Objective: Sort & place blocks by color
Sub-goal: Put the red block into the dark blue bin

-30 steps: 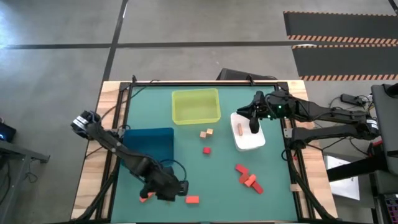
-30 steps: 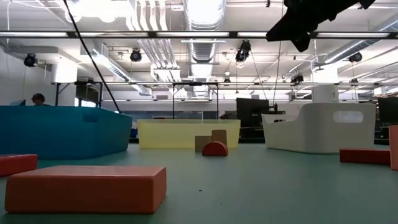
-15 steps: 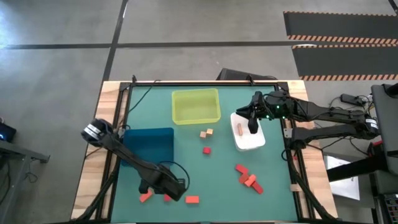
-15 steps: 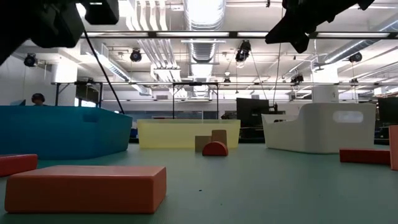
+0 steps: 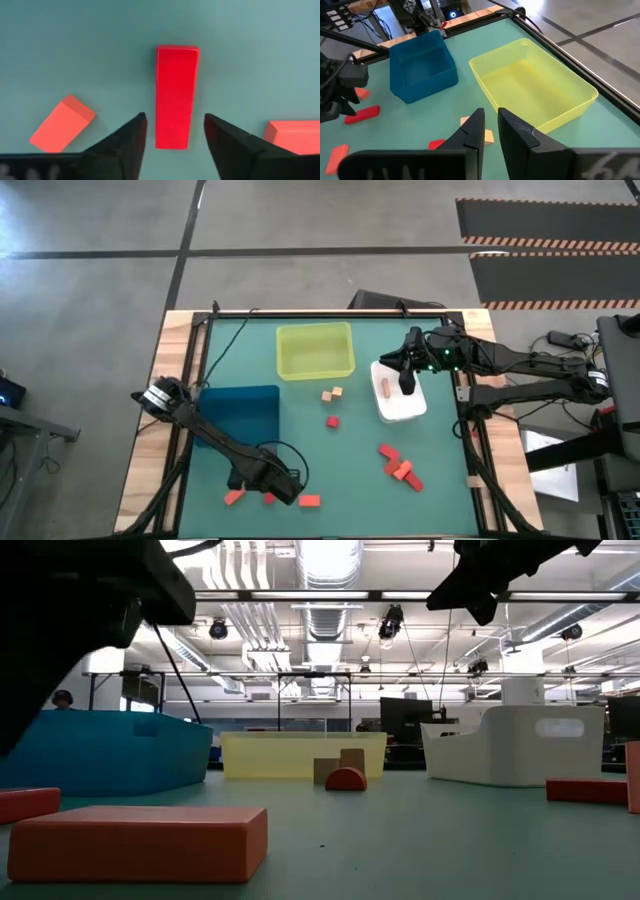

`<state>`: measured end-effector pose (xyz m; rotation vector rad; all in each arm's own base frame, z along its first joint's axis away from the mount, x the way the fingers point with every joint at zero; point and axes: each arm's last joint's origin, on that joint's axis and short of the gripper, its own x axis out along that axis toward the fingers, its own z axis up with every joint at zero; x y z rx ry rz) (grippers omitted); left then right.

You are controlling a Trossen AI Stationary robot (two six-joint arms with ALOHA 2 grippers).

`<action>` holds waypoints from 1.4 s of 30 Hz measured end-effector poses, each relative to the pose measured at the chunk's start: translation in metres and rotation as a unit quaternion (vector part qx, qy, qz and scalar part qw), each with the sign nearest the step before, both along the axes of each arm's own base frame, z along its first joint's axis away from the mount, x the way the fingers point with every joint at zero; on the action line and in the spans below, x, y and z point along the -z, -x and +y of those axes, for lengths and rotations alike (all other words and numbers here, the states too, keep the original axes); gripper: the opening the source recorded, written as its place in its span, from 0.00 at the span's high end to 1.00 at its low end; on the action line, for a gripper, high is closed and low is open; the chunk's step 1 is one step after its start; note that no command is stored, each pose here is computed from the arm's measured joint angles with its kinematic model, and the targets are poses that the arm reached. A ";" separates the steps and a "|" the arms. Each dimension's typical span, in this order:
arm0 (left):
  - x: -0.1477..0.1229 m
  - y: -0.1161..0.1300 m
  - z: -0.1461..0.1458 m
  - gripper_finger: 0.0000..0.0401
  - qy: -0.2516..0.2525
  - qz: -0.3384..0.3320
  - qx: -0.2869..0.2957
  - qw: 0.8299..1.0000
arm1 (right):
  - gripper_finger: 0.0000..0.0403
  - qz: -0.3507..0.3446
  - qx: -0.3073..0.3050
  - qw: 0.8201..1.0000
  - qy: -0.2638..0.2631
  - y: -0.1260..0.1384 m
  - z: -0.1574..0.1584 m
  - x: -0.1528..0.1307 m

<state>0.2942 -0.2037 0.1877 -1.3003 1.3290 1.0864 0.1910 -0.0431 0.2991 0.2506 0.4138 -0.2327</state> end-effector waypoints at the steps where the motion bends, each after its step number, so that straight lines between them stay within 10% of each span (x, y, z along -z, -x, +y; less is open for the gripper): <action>1: 0.002 -0.001 0.000 0.50 -0.002 0.002 0.000 1.000 | 0.89 0.000 0.000 1.000 0.000 0.000 0.000 0.000; 25: 0.030 -0.010 -0.005 0.43 -0.022 0.005 0.010 1.000 | 0.89 0.028 -0.006 1.000 0.006 0.002 0.001 0.005; 42: 0.029 -0.009 -0.006 0.72 -0.012 0.008 0.010 1.000 | 0.89 0.028 -0.006 1.000 0.006 0.002 0.001 0.005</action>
